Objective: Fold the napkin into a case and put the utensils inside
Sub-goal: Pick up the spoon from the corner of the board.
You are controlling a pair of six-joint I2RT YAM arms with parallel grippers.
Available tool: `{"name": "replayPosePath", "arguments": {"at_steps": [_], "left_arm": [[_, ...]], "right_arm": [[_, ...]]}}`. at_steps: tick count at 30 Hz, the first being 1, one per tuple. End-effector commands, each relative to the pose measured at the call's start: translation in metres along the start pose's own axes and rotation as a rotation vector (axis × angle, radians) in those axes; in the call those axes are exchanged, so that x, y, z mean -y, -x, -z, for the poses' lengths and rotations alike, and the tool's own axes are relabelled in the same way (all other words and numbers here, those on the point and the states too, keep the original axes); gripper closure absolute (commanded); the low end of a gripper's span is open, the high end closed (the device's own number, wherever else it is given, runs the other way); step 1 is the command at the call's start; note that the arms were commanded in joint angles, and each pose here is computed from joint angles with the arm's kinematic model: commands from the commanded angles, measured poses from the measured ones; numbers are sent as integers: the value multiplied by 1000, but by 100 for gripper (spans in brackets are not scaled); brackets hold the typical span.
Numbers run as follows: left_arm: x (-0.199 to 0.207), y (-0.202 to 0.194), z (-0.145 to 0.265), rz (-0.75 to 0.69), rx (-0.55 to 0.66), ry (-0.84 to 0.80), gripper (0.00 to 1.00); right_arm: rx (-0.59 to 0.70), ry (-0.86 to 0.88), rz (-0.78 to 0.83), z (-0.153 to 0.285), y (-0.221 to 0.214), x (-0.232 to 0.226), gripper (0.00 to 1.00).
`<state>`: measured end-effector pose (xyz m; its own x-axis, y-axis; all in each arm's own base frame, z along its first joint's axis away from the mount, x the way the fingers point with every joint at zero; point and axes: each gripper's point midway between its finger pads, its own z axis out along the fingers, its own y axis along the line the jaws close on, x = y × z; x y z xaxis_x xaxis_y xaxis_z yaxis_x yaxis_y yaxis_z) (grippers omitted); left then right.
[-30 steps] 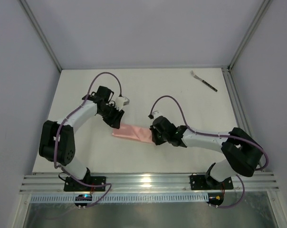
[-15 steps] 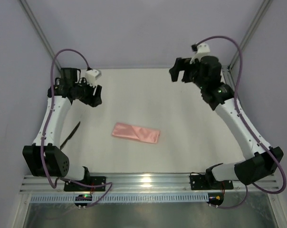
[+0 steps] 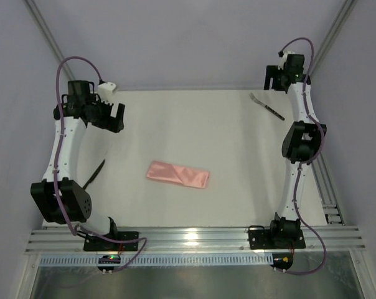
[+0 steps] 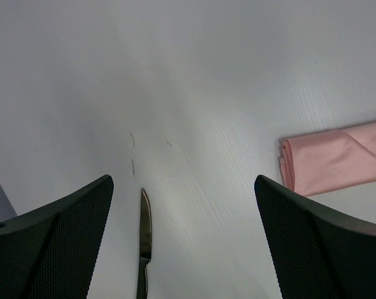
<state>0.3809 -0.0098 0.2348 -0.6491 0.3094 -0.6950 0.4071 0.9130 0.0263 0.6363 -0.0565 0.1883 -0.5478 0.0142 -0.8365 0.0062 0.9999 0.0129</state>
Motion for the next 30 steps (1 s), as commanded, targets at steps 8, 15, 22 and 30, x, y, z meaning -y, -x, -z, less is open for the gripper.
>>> {"name": "replayPosePath", "arguments": {"at_steps": [8, 15, 22, 30], "left_arm": [[-1, -13, -13, 32, -73, -22, 1], [-3, -12, -13, 28, -72, -13, 1], [-5, -16, -12, 28, -88, -2, 1], [-9, -6, -10, 36, -62, 17, 1]], "right_arm": [[-233, 41, 101, -31, -80, 7, 16], [-360, -48, 112, -39, -124, 25, 22], [-361, -112, 37, -41, -126, 49, 20], [-562, -71, 22, -32, -185, 44, 47]]}}
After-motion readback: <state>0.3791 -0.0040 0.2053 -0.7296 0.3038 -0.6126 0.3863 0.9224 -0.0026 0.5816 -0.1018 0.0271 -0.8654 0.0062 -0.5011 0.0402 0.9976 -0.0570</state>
